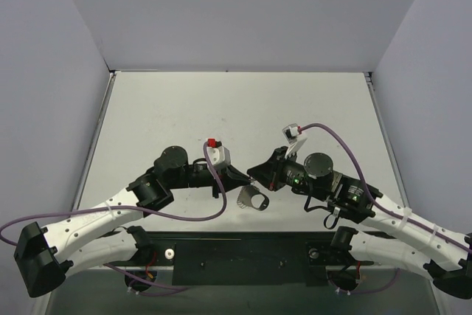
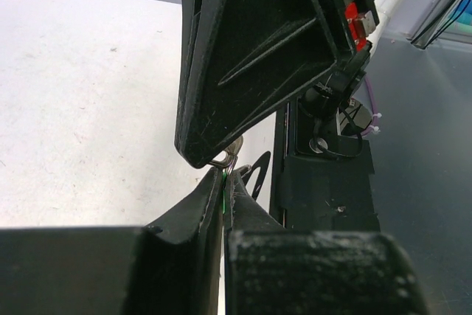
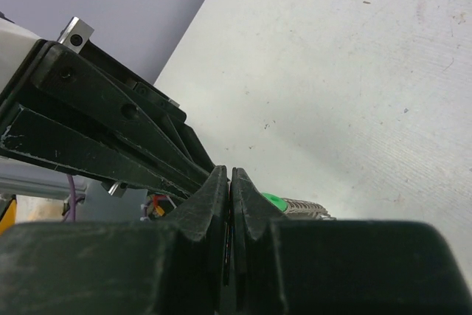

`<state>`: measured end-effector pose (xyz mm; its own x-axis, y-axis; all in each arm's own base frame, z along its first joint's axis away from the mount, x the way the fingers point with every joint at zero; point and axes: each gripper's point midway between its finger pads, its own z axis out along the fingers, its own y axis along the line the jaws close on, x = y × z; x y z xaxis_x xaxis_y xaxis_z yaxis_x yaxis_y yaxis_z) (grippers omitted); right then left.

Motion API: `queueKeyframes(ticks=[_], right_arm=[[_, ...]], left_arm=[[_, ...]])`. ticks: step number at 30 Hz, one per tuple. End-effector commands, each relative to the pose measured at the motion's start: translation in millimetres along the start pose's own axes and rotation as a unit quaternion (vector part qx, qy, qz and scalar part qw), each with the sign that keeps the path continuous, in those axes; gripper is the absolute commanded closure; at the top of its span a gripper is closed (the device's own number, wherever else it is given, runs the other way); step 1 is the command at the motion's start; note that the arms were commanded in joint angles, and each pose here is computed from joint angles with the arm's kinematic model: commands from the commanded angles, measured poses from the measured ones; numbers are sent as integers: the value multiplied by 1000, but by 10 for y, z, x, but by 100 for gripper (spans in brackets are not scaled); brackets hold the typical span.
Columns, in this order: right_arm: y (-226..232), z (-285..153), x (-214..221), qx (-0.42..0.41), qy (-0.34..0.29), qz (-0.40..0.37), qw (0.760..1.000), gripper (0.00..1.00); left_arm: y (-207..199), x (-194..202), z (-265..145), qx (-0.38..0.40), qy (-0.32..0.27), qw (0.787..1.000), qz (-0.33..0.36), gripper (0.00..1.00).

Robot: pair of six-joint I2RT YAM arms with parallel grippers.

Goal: Remove the keys from the keyring

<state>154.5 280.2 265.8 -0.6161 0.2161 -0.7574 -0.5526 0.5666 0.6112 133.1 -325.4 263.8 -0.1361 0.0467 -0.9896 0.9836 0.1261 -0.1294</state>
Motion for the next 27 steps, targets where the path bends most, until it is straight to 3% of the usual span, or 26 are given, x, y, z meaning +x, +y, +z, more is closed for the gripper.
queueKeyframes(ticks=[1, 15, 27], right_arm=[[374, -13, -124, -55, 1, -7, 998, 100], [568, -22, -334, -79, -28, 21, 996, 100], [505, -158, -509, -71, -85, 68, 992, 100]], left_arm=[[91, -347, 42, -25, -38, 999, 28, 100], [159, -391, 56, -47, -37, 998, 2, 100], [234, -448, 1, -79, -71, 994, -17, 100]])
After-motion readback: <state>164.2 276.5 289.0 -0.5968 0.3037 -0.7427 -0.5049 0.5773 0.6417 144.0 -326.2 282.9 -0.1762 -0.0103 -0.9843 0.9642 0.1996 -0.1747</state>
